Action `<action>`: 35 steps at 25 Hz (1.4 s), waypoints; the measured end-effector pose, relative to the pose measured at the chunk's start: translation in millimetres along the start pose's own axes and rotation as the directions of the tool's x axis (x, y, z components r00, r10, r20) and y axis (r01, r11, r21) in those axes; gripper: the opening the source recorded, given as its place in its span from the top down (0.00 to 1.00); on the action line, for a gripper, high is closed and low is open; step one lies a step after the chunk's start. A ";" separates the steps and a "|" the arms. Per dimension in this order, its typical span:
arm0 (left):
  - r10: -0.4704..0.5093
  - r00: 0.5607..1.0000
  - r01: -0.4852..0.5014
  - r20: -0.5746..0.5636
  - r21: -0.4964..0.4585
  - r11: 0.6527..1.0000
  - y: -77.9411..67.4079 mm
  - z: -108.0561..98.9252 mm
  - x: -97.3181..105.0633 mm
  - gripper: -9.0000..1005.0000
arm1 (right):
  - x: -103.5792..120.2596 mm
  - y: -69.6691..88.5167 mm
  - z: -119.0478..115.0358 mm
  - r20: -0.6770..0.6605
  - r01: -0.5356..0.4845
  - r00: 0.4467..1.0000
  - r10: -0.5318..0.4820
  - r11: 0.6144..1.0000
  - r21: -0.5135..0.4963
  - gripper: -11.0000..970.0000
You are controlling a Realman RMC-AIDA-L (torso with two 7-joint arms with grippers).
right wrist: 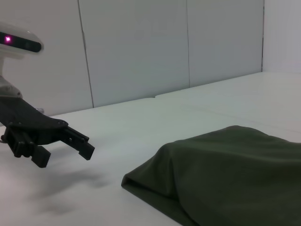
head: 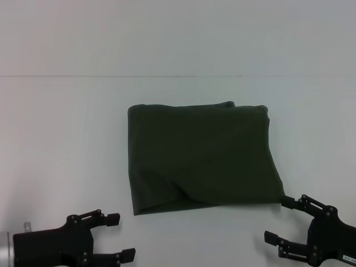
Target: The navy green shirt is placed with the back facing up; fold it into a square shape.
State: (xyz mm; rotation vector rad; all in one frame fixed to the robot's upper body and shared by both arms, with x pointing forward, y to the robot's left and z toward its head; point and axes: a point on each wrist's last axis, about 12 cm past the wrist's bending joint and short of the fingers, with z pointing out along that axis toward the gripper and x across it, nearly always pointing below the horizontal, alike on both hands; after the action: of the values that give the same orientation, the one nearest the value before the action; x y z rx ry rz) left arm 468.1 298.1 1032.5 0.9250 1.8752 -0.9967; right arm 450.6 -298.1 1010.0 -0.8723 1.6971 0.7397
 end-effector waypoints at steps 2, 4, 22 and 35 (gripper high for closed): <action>0.006 1.000 -0.006 -0.003 0.001 1.000 0.0 0.6 0.0 0.08 | -0.1 -0.2 -0.1 -0.001 0.003 1.000 -0.003 1.000 0.001 0.05; 0.013 1.000 -0.013 -0.002 0.002 1.000 0.1 1.3 -0.4 0.08 | 0.0 0.0 0.2 -0.001 0.007 1.000 -0.007 1.000 0.000 0.05; 0.012 0.998 -0.010 0.057 -0.036 0.999 2.2 1.6 -4.8 0.08 | 0.6 2.4 0.4 0.007 0.018 1.000 -0.018 1.000 -0.007 0.05; 0.010 0.998 -0.008 0.067 -0.040 0.999 1.5 1.0 -4.5 0.08 | -0.7 1.6 -0.2 0.010 0.024 1.000 -0.024 1.000 -0.008 0.05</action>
State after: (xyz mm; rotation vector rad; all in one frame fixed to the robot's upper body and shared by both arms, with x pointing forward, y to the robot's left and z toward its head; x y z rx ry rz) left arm 471.6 296.9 1035.7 0.8655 1.8265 -0.9706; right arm 449.3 -297.3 1010.8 -0.8920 1.6731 0.7335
